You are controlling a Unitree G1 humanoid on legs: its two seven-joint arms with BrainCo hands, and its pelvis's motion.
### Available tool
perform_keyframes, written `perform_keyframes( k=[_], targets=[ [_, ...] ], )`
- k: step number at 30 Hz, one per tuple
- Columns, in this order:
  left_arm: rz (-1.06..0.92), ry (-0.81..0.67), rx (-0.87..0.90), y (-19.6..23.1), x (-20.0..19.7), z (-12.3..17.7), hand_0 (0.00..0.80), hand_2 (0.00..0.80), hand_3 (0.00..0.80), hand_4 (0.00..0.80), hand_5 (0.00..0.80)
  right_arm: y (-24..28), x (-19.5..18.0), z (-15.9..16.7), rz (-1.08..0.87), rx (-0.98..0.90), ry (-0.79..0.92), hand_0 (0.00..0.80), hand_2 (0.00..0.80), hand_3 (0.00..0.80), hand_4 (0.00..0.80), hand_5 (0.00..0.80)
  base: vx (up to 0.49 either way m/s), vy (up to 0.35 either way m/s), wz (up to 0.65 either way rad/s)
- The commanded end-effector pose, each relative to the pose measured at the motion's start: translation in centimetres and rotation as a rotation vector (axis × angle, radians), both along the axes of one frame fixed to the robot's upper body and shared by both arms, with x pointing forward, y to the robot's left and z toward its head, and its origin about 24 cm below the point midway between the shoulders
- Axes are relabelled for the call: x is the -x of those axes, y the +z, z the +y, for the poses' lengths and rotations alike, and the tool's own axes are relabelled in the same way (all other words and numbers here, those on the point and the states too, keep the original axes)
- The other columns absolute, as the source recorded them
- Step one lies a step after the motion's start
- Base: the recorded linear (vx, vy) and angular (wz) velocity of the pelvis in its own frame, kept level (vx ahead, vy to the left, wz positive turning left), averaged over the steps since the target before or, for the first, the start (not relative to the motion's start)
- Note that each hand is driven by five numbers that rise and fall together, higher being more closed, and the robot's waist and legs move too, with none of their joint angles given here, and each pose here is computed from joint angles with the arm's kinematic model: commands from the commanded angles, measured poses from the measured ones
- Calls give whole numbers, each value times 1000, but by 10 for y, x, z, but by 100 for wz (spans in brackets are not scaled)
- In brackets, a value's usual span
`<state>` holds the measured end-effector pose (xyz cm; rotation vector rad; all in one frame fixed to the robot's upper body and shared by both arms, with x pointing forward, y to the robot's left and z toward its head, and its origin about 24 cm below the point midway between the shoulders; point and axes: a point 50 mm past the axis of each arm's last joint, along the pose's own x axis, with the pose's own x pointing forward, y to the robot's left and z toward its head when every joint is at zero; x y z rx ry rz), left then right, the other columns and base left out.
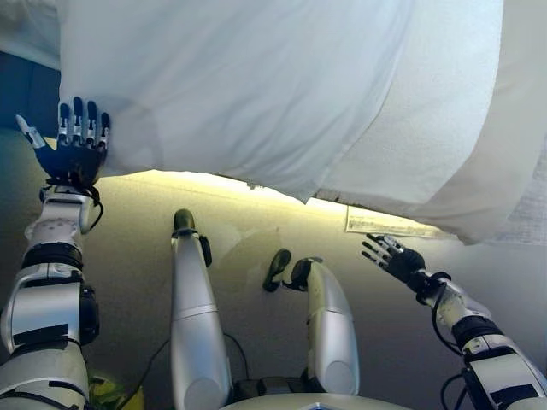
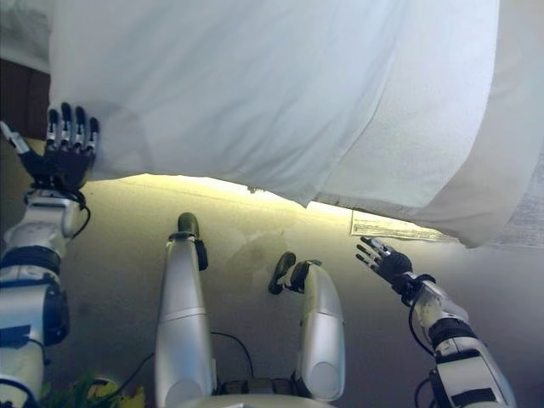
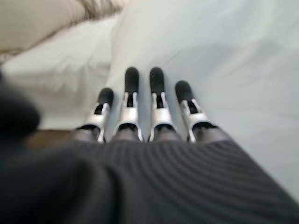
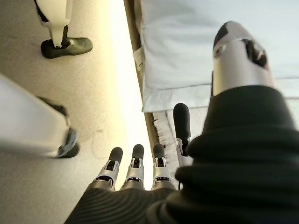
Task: Make the bed neatly
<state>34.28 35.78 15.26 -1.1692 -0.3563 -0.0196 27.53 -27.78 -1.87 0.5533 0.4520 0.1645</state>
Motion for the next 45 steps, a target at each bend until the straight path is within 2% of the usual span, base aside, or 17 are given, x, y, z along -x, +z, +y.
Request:
perform_keyframes(
  k=[1,8,21,31,45],
  targets=[
    [39,73,40,10,5,18,0,0,0,0,0,17,-1,-31,-71,19,-113,0,0,0,0,0,-20,0,-8],
    [149,113,109,-2,9,23,0,0,0,0,0,23,-2,-39,-91,17,-136,0,0,0,0,0,-35,11,-2],
    [214,116,230,-13,10,23,0,0,0,0,0,36,-9,-46,-139,29,-150,0,0,0,0,0,-34,-8,1],
    [277,175,287,-15,24,41,0,0,0,0,0,31,-5,-45,-158,-9,-158,0,0,0,0,0,-18,-75,1],
    [412,169,381,-46,34,37,0,0,0,0,0,25,-7,-31,-172,-55,-143,0,0,0,0,0,-10,-61,3]
  ],
)
